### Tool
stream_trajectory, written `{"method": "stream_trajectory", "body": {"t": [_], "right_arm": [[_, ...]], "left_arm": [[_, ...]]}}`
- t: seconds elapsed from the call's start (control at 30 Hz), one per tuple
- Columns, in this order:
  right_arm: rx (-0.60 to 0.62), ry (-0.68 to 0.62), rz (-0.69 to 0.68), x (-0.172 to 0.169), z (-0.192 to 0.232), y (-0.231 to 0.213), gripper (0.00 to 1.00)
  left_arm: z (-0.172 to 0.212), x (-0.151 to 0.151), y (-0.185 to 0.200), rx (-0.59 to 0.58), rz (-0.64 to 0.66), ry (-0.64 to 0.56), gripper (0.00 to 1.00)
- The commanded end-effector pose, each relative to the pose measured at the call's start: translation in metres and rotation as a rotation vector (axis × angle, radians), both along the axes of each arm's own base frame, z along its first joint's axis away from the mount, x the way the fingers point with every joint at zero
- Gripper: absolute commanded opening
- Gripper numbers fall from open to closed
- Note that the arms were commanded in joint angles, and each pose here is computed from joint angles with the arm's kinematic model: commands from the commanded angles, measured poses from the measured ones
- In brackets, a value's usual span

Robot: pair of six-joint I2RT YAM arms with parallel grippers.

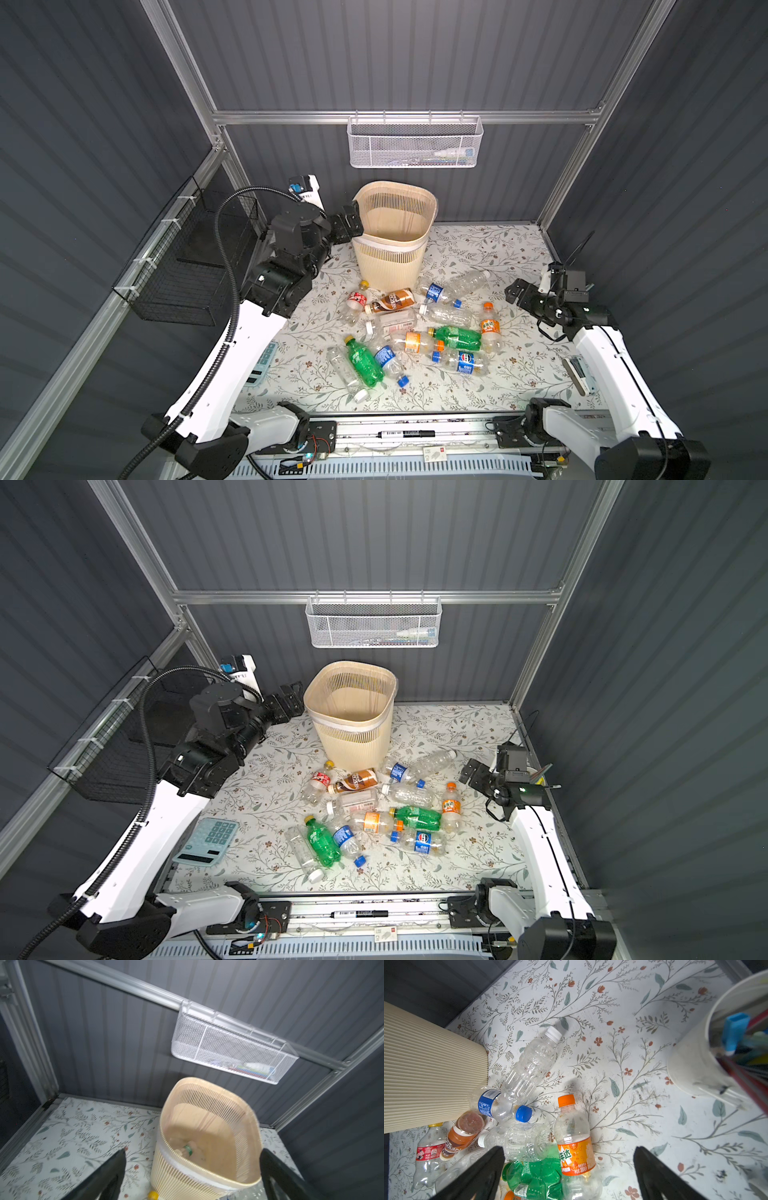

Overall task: Throw the plastic bottles in the bin
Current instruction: 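Lower the left gripper while the right gripper grasps the orange-capped bottle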

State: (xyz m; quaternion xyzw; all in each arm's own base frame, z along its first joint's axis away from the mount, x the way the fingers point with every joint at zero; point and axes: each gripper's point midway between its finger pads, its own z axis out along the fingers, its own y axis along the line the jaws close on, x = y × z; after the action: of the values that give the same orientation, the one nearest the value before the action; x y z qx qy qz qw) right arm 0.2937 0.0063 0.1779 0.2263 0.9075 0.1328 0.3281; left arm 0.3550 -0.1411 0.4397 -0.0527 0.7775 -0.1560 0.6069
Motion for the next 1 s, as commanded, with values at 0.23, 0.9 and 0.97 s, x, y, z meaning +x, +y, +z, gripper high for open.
{"method": "stream_trajectory", "body": {"t": [0.23,0.9,0.97], "right_arm": [[0.007,0.229,0.082,-0.028,-0.062,0.038,0.94],[-0.097,0.473,0.195,-0.019,-0.132,0.045,0.66],[-0.098,0.468,0.197,-0.018,-0.131,0.045,0.60]], "left_arm": [[-0.087,-0.037,0.060,0.059,0.253,0.218,1.00],[-0.181,-0.071,0.091,0.136,0.399,0.468,1.00],[-0.184,-0.071,0.088,0.117,0.392,0.474,1.00]]}}
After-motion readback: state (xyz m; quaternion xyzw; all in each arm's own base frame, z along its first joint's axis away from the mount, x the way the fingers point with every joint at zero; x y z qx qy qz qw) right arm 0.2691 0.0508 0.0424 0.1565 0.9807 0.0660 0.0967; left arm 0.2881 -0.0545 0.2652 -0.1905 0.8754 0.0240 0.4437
